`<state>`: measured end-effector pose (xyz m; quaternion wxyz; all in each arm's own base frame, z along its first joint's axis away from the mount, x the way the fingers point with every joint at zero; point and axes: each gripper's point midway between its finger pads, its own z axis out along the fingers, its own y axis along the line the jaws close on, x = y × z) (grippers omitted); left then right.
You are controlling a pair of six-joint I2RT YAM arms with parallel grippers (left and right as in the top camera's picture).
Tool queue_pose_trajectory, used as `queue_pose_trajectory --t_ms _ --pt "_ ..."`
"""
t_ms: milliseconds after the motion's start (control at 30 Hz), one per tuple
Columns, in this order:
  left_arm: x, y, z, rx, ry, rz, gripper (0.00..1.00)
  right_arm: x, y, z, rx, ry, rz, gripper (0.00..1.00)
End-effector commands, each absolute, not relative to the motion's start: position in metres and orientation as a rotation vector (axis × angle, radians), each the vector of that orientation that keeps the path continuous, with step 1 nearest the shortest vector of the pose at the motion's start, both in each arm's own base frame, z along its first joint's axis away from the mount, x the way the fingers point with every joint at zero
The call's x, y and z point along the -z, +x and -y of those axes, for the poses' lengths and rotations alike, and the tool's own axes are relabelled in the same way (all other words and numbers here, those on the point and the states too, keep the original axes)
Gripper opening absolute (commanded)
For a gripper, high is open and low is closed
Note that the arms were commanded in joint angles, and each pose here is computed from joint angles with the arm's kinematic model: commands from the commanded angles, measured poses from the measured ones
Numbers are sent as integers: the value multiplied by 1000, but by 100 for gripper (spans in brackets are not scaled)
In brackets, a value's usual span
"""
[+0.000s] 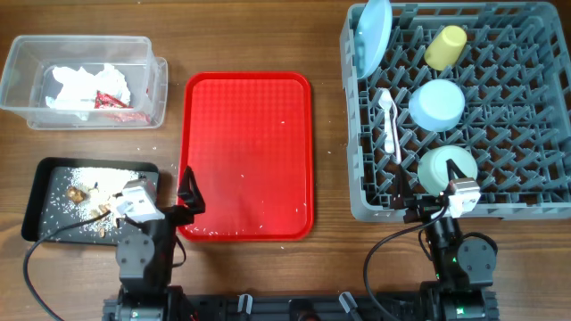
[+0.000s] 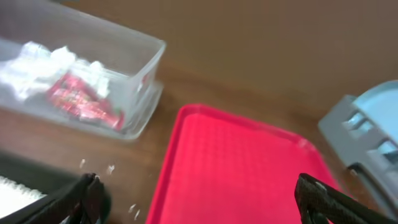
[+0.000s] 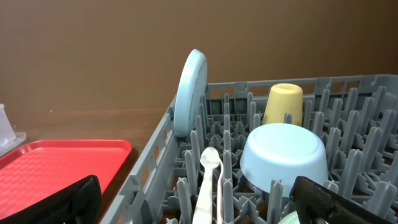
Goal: Sort waste into correct bins and load items into the dishwasher rack
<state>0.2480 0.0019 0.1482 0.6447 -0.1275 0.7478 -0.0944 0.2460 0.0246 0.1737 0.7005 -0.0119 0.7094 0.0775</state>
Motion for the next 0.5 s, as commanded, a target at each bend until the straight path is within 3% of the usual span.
queue_pose_trajectory --t_ms 0,467 --pt "-159 247 10 236 -201 -1632 100 -175 245 -28 -197 -30 -1572 100" --pt "-159 242 43 183 165 -1629 100 -175 245 -28 -197 -30 -1573 100"
